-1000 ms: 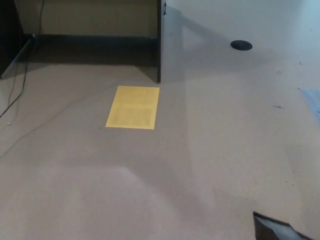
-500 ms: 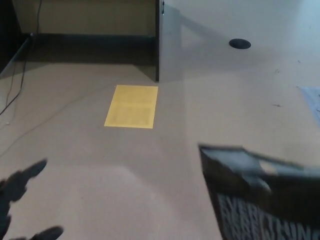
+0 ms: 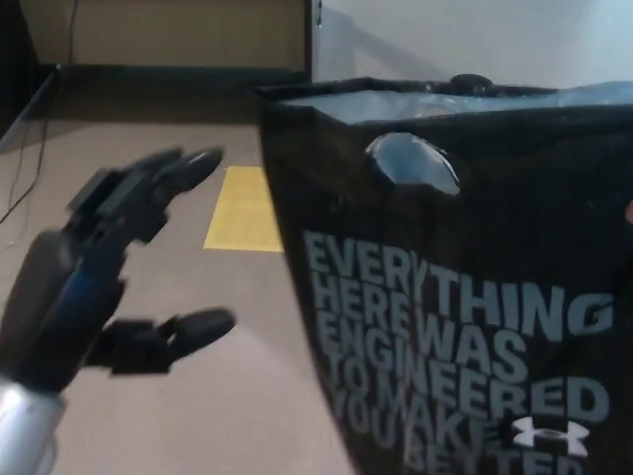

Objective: A person is holding a plastic bag and the robot extends its left hand to grab the bag by hooking its thumb into the holes at the top and brings its hand down by its side. Then it extends its arm again to hand the plastic bag back to the person.

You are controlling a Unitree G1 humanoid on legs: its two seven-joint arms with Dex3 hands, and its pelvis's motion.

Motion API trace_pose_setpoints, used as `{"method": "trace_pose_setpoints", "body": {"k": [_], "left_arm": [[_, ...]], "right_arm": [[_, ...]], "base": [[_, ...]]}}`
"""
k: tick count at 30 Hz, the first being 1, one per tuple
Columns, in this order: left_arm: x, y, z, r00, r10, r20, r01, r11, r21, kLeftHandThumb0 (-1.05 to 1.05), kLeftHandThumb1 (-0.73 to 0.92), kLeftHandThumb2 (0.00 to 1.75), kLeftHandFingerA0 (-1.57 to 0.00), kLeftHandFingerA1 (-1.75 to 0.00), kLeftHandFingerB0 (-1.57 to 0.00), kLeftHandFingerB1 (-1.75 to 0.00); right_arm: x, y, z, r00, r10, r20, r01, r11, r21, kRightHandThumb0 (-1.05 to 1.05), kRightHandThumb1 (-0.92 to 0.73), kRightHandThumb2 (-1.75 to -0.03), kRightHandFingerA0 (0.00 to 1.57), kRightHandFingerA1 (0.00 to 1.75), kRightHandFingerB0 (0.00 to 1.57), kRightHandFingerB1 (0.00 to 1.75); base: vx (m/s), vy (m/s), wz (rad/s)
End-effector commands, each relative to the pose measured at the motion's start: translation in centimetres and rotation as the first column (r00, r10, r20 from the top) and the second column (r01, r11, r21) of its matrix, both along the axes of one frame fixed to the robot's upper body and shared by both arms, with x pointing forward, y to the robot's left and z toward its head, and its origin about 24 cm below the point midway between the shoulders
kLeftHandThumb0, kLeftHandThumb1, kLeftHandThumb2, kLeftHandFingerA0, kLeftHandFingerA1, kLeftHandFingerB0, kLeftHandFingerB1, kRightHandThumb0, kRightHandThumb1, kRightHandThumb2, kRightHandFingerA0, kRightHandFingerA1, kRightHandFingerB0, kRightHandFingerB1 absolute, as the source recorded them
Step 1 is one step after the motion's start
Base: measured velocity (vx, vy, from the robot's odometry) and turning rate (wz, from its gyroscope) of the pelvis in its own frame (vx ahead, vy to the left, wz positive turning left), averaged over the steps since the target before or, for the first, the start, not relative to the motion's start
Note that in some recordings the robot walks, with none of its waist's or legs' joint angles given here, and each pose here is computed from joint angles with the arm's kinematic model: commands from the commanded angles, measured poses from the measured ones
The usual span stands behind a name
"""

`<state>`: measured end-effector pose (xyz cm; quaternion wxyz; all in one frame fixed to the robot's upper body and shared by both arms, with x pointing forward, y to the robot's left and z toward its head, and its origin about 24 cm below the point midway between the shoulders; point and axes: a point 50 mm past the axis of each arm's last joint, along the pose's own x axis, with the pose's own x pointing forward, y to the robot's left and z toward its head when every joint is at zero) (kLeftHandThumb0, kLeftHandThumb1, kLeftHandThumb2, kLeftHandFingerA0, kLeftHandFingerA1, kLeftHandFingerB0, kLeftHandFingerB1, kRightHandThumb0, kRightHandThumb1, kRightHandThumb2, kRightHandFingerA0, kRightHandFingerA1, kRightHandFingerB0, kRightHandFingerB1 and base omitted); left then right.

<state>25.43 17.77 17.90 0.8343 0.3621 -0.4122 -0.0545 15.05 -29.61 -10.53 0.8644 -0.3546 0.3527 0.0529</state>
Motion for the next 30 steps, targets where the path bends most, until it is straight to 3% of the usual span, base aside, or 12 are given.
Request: {"method": "trace_pose_setpoints", "body": {"k": [1, 5, 6, 8, 9, 10, 11, 12, 16, 19, 24, 30], "left_arm": [[1.4, -2.2, 1.6, 0.999, 0.037, -0.016, -0.036, 0.997, 0.061, -0.32, 0.27, 0.86, 0.0, -0.49, 0.0, -0.47], [1.6, -3.2, 2.5, 0.998, 0.051, 0.035, -0.054, 0.994, 0.092, -0.34, 0.29, 0.88, -0.01, -0.49, 0.0, -0.47], [1.7, -3.8, 3.0, 0.997, 0.052, 0.064, -0.059, 0.993, 0.103, -0.69, 0.45, 0.76, -0.06, -0.35, -0.1, -0.3], [1.7, -4.3, 3.8, 0.994, 0.058, 0.097, -0.068, 0.992, 0.104, -0.66, 0.43, 0.75, -0.05, -0.3, -0.09, -0.27], [1.7, -4.6, 4.0, 0.992, 0.062, 0.111, -0.073, 0.992, 0.1, -0.58, 0.51, 0.59, -0.08, -0.24, -0.11, -0.23], [1.7, -4.8, 4.2, 0.99, 0.065, 0.124, -0.077, 0.993, 0.094, -0.58, 0.51, 0.59, -0.08, -0.24, -0.11, -0.23], [1.7, -4.9, 4.4, 0.989, 0.064, 0.137, -0.076, 0.993, 0.089, -0.6, 0.4, 0.73, -0.06, -0.26, -0.08, -0.26], [1.6, -5.2, 4.8, 0.986, 0.061, 0.158, -0.075, 0.994, 0.085, -0.56, 0.37, 0.76, 0.0, -0.26, -0.08, -0.27], [1.5, -6.1, 5.5, 0.98, 0.057, 0.192, -0.071, 0.995, 0.067, -0.63, 0.39, 0.73, -0.03, -0.36, -0.08, -0.29], [1.6, -6.6, 5.4, 0.981, 0.046, 0.188, -0.057, 0.997, 0.055, -0.63, 0.39, 0.74, -0.01, -0.34, -0.08, -0.35], [1.6, -7.4, 4.7, 0.984, 0.044, 0.172, -0.06, 0.994, 0.093, -0.72, 0.44, 0.73, -0.05, -0.38, -0.05, -0.27], [1.4, -8.0, 3.5, 0.99, 0.033, 0.137, -0.051, 0.99, 0.135, -0.68, 0.42, 0.75, -0.07, -0.41, 0.0, -0.25]], "right_arm": [[-0.4, -0.7, 0.3, 1.0, 0.004, 0.01, -0.003, 1.0, -0.019, -0.32, -0.69, -0.61, 0.75, 0.69, 0.62, 0.42], [-0.5, -0.6, 0.2, 1.0, -0.001, 0.006, 0.001, 1.0, -0.022, -0.33, -0.69, -0.61, 0.76, 0.7, 0.63, 0.42], [-0.4, -0.6, 0.2, 1.0, 0.002, 0.006, -0.002, 1.0, -0.029, -0.33, -0.68, -0.61, 0.76, 0.68, 0.62, 0.42], [-0.3, -0.7, 0.2, 1.0, 0.008, 0.005, -0.007, 0.999, -0.036, -0.34, -0.69, -0.61, 0.76, 0.7, 0.62, 0.42], [-0.3, -0.7, 0.2, 1.0, 0.006, 0.003, -0.006, 0.999, -0.038, -0.33, -0.69, -0.61, 0.77, 0.7, 0.62, 0.42], [-0.3, -0.7, 0.2, 1.0, 0.003, 0.0, -0.003, 0.999, -0.037, -0.33, -0.69, -0.61, 0.77, 0.7, 0.62, 0.42], [-0.4, -0.8, 0.3, 1.0, 0.004, 0.001, -0.004, 0.999, -0.036, -0.33, -0.69, -0.61, 0.76, 0.71, 0.62, 0.42], [-0.3, -0.8, 0.3, 1.0, 0.005, 0.009, -0.005, 0.999, -0.033, -0.31, -0.68, -0.6, 0.75, 0.75, 0.63, 0.43], [-0.3, -0.7, 0.3, 1.0, 0.005, 0.006, -0.005, 0.999, -0.032, -0.32, -0.69, -0.6, 0.75, 0.75, 0.62, 0.42], [-0.3, -0.8, 0.3, 1.0, 0.006, 0.008, -0.006, 1.0, -0.025, -0.32, -0.69, -0.6, 0.75, 0.76, 0.63, 0.43], [-0.5, -0.4, 0.1, 1.0, 0.013, 0.001, -0.013, 1.0, -0.027, -0.33, -0.68, -0.6, 0.76, 0.73, 0.64, 0.42], [0.0, -0.3, 0.3, 1.0, 0.007, 0.019, -0.007, 1.0, -0.017, -0.33, -0.68, -0.61, 0.73, 0.72, 0.62, 0.42]], "base": [[0.0, 0.0, 0.0], [0.0, 0.0, 0.0], [0.0, 0.0, 0.0], [0.0, 0.0, 0.0], [0.0, 0.0, 0.0], [0.0, 0.0, 0.0], [0.0, 0.0, 0.0], [0.0, 0.0, 0.0], [0.0, 0.0, 0.0], [0.0, 0.0, 0.0], [0.0, 0.0, 0.0], [0.0, 0.0, 0.0]]}}
